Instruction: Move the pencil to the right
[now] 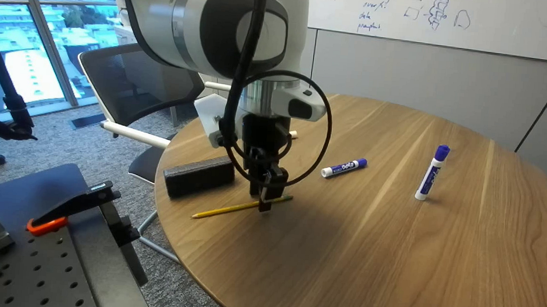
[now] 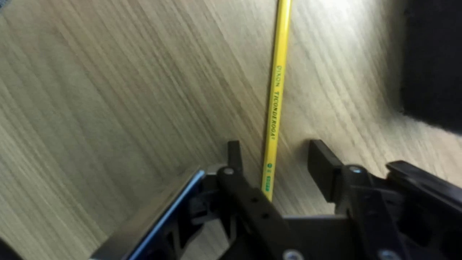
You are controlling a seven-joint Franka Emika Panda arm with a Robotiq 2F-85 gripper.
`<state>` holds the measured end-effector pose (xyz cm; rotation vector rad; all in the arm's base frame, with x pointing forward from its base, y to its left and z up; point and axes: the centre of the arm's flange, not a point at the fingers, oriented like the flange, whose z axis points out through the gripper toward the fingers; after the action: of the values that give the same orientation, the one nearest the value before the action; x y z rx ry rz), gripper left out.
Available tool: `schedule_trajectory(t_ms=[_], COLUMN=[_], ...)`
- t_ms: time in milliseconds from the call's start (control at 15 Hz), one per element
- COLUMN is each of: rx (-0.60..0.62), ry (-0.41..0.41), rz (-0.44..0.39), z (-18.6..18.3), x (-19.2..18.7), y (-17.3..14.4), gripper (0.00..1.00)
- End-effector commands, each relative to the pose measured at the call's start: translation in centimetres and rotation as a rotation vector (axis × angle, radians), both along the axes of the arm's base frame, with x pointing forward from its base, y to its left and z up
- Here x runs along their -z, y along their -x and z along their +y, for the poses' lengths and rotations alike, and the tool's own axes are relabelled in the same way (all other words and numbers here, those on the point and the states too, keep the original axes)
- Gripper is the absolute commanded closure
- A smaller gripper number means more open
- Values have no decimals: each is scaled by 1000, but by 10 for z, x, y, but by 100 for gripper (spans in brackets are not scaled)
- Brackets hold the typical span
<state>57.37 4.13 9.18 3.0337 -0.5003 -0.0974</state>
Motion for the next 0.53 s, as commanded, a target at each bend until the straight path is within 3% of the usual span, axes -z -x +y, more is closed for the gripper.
schedule_trajectory(t_ms=[0, 200, 467], rx=[8, 20, 20], ry=[-9, -11, -25], rz=[14, 19, 9], z=[-4, -9, -14], x=[2, 0, -34], y=[-11, -14, -13], gripper=[80, 99, 98])
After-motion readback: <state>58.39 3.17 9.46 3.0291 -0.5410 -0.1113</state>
